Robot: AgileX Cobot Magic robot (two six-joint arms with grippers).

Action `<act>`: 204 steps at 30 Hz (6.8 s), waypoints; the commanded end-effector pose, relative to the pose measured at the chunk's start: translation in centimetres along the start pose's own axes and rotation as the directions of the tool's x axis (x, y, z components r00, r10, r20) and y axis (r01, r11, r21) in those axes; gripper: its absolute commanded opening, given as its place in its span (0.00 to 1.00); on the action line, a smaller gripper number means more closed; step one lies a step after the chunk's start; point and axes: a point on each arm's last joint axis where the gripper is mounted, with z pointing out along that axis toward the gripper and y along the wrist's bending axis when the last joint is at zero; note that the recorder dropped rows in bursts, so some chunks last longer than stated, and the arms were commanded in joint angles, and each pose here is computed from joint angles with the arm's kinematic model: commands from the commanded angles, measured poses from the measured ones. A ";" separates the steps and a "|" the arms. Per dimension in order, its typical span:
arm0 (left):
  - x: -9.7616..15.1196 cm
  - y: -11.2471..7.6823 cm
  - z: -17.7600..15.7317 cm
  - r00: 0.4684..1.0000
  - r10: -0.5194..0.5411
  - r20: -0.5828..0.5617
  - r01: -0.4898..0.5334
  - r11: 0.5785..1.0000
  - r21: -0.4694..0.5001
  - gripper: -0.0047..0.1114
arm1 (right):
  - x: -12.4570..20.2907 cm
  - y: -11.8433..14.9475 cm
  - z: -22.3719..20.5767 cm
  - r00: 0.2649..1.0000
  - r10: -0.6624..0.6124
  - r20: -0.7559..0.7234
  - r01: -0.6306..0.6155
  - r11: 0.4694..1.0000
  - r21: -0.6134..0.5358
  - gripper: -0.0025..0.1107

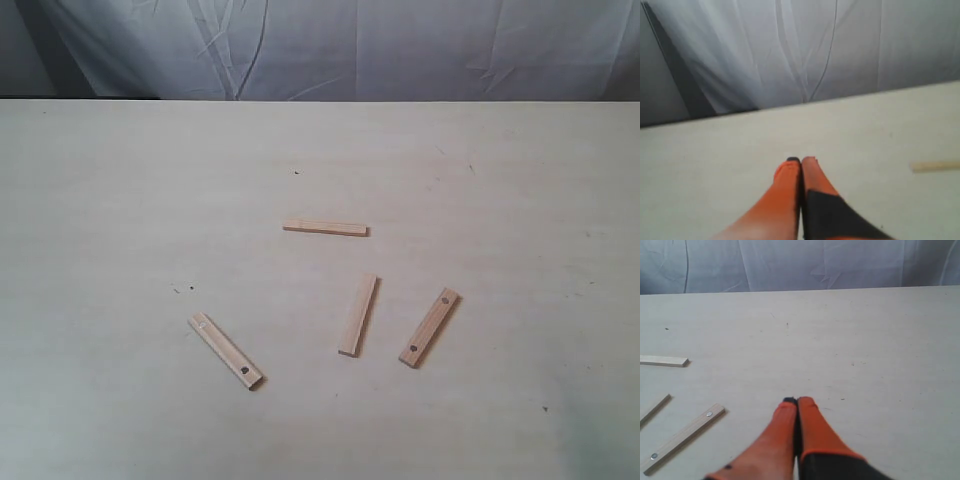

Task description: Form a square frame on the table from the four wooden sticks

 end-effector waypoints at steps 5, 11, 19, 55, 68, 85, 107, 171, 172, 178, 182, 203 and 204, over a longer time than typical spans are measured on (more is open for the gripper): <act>-0.2 -0.7 7.4 0.862 -0.038 -0.505 0.071 0.996 0.046 0.04 | -0.1 0.0 0.0 1.000 0.003 0.016 -0.003 1.000 0.004 0.02; 0.1 -4.1 12.7 0.744 0.080 -0.663 0.056 0.982 0.182 0.04 | -0.1 0.0 0.0 1.000 0.000 0.019 0.000 1.000 0.005 0.02; 1.2 -13.5 18.0 0.640 0.241 -0.730 0.057 0.932 0.357 0.04 | -0.1 0.0 0.0 1.000 0.000 0.019 0.000 1.000 0.005 0.02; 8.2 -28.0 25.0 0.539 0.192 -0.820 0.220 0.908 0.357 0.33 | -0.1 0.0 0.0 1.000 0.000 0.020 0.000 1.000 0.005 0.02; 9.4 -28.6 26.6 0.523 0.250 -0.815 0.139 0.918 0.371 0.33 | -0.1 0.0 0.0 1.000 0.000 0.020 0.000 1.000 0.005 0.02; 10.4 -28.7 26.8 0.496 0.241 -0.834 0.137 0.927 0.349 0.43 | -0.1 0.0 0.0 1.000 0.004 0.017 -0.004 1.000 0.003 0.02; 2.7 -23.1 28.3 0.588 0.059 -0.807 0.156 0.970 0.184 0.04 | -0.1 0.0 0.0 1.000 0.000 0.019 0.000 1.000 0.005 0.02; -1.9 -15.4 24.9 0.713 0.090 -0.696 0.022 0.988 0.150 0.04 | -0.1 0.0 0.0 1.000 0.000 0.019 0.000 1.000 0.004 0.02; -2.3 -15.0 24.1 0.727 0.085 -0.681 0.030 0.987 0.155 0.04 | -0.1 0.0 0.0 1.000 0.000 0.019 0.000 1.000 0.004 0.02; -3.1 -12.6 18.9 0.805 0.069 -0.589 0.062 0.978 0.198 0.04 | -0.1 0.0 0.0 1.000 0.000 0.019 0.000 1.000 0.004 0.02; -3.4 -10.8 15.1 0.858 0.045 -0.512 0.083 0.971 0.224 0.04 | -0.1 0.0 0.0 1.000 0.000 0.019 0.000 1.000 0.004 0.02; -4.3 -5.3 4.2 0.960 -0.069 -0.271 0.142 0.956 0.258 0.04 | -5.7 0.2 -2.1 0.773 0.007 0.635 0.010 1.000 -0.023 0.02; -4.4 -5.1 3.9 0.963 -0.073 -0.260 0.142 0.955 0.259 0.04 | -5.7 0.2 -2.1 0.769 0.007 0.639 0.010 1.000 -0.024 0.02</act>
